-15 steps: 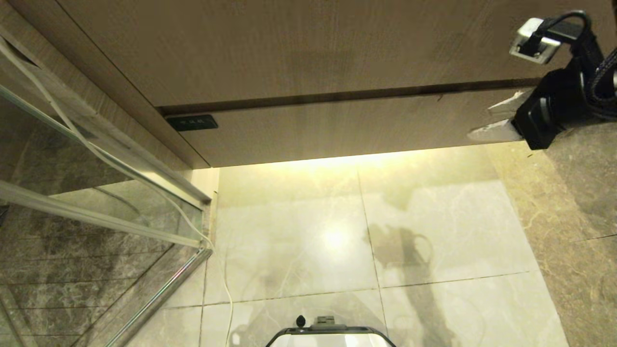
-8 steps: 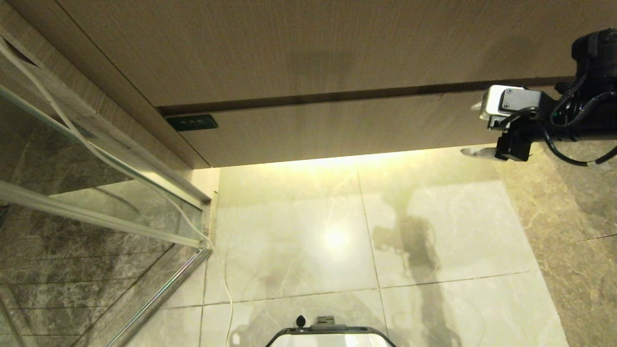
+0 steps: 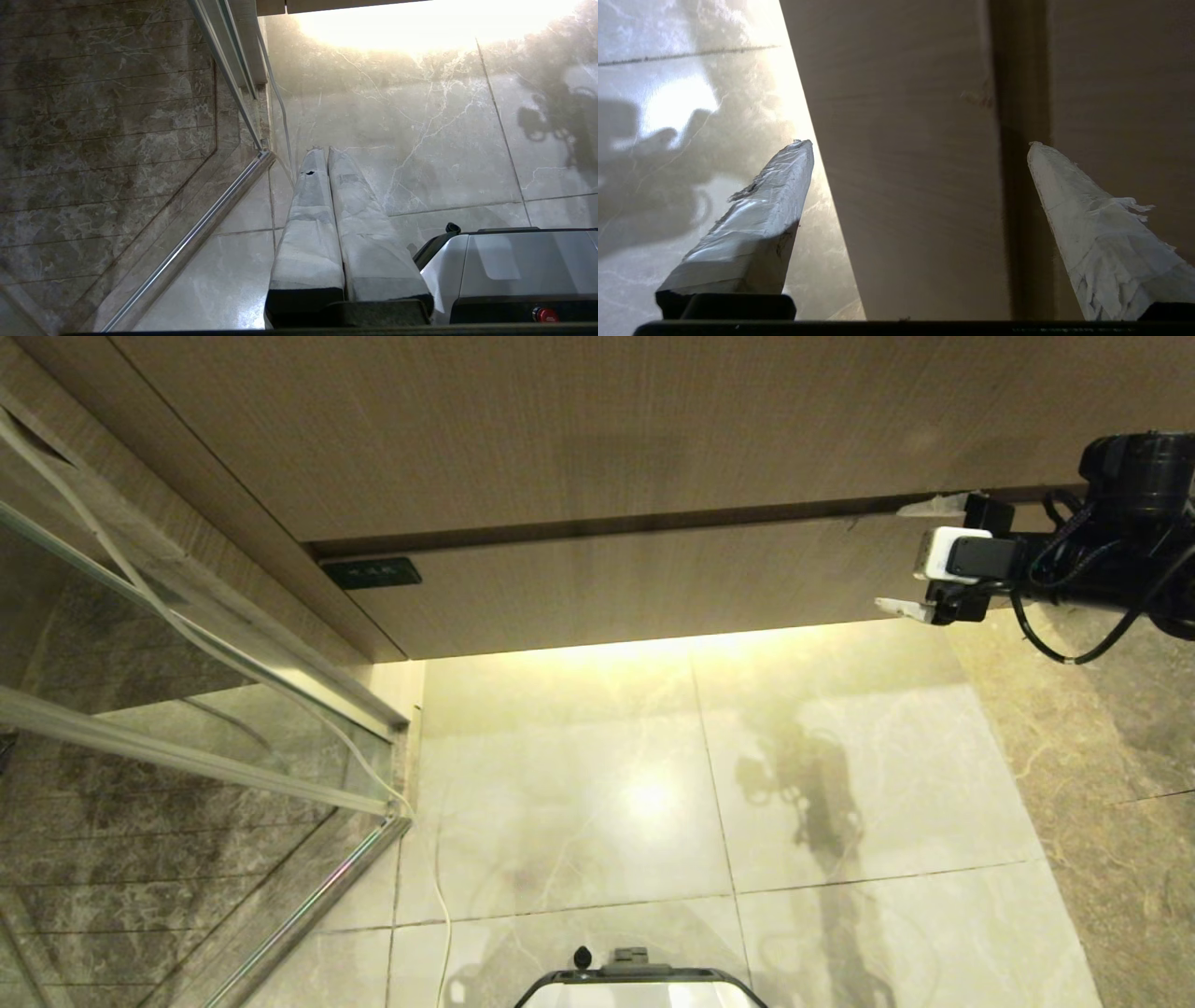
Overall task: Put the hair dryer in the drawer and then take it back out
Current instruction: Pull open the drawer
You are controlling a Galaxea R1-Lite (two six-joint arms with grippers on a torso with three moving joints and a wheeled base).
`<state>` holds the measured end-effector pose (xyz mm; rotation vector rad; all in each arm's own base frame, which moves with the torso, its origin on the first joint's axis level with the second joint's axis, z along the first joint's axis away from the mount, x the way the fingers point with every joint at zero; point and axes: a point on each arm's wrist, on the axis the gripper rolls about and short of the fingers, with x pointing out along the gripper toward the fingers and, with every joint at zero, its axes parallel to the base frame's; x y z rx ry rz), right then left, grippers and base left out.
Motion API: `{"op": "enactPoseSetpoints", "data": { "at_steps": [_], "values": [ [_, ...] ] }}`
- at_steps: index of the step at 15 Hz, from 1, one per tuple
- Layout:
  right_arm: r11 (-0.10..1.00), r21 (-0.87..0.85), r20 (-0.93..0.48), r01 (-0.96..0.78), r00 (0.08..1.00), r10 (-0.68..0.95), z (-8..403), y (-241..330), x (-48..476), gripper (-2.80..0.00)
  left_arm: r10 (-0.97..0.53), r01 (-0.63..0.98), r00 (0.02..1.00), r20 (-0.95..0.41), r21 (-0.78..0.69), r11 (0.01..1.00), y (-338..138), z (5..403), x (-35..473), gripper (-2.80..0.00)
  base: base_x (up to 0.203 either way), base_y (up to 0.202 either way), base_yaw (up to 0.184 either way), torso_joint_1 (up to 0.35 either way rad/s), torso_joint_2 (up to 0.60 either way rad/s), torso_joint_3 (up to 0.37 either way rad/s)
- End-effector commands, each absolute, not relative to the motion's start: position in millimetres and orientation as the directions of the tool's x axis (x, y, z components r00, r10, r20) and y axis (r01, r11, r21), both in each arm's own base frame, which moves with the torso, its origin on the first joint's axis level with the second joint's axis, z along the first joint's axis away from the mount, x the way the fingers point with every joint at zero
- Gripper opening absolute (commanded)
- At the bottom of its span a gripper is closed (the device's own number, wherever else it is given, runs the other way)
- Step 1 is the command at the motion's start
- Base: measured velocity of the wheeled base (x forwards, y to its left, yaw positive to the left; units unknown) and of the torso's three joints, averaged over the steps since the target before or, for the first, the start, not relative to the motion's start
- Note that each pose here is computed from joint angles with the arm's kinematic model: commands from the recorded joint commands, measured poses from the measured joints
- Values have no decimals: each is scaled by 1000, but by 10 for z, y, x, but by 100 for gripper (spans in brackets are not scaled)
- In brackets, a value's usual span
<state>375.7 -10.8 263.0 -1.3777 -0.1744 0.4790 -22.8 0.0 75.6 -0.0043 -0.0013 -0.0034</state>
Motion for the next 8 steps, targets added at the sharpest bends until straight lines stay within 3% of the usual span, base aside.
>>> {"op": "enactPoseSetpoints", "data": {
  "at_steps": [1, 8],
  "values": [
    [121, -966, -159, -230, 890, 427, 2593, -112, 3861, 0, -3, 3, 1000, 2, -5, 1000, 0, 756, -228, -280, 0, 0, 0, 0, 0, 0],
    [171, -949, -170, -263, 889, 425, 2565, -119, 4034, 0, -2, 2, 1000, 0, -5, 1000, 0, 753, -227, -280, 0, 0, 0, 0, 0, 0]
  ]
}}
